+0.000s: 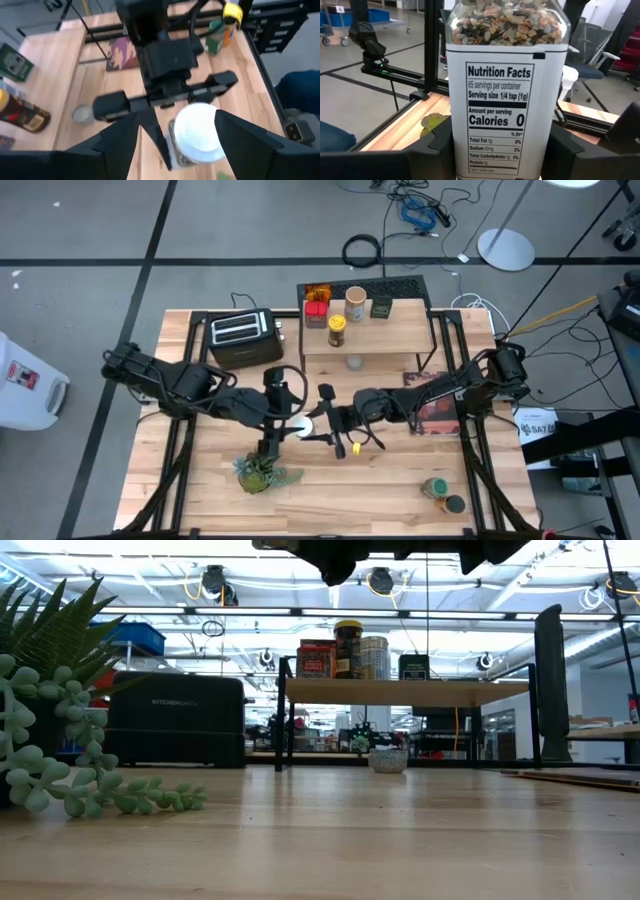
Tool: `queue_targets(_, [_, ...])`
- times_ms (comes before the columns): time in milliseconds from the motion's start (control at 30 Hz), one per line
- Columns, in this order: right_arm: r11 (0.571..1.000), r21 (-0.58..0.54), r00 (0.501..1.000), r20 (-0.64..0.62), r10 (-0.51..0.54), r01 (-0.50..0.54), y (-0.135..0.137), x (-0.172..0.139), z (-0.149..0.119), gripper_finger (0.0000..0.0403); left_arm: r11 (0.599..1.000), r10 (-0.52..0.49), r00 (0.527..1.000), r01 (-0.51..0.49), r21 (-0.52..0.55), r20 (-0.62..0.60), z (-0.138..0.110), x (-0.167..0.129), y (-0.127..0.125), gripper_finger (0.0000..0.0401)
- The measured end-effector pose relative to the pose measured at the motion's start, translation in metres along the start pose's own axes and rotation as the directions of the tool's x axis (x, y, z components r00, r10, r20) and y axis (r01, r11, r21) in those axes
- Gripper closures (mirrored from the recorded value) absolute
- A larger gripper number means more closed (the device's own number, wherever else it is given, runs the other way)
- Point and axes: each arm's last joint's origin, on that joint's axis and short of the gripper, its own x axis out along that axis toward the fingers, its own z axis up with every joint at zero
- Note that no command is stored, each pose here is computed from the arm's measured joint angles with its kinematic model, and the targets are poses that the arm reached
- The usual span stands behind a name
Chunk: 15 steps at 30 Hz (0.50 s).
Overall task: Shelf spices
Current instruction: Put the white seasoning bottle on the shelf
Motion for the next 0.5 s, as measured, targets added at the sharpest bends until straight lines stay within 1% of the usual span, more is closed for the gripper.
queue_targets(67, [1.000,0.000,1.000,-0.001,-0.004,0.004,-0.0016,0.0000,-0.0002,0.0218,1.000,-0.012,1.000,0.012,-0.007,-0.018,-0.0014,0.0026,-0.0023,0.0126])
queue_targets(167, [1.000,0.000,1.000,-0.002,-0.010,0.010,-0.0035,-0.0001,-0.0005,0.0218,1.000,-0.018,1.000,0.018,0.001,-0.020,-0.0017,0.0039,-0.0058,0.0107])
queue_targets(333, [1.000,0.001,1.000,-0.002,-0.016,0.016,-0.0059,-0.0002,-0.0007,0.0218,1.000,0.009,1.000,-0.009,-0.002,-0.018,-0.0018,0.0039,-0.0050,0.0074])
queue_targets(500, [0.999,0.000,0.999,-0.003,-0.041,0.041,-0.0067,-0.0003,-0.0006,0.0218,1.000,0.015,1.000,-0.015,-0.007,-0.025,-0.0027,0.0072,-0.0060,0.0070])
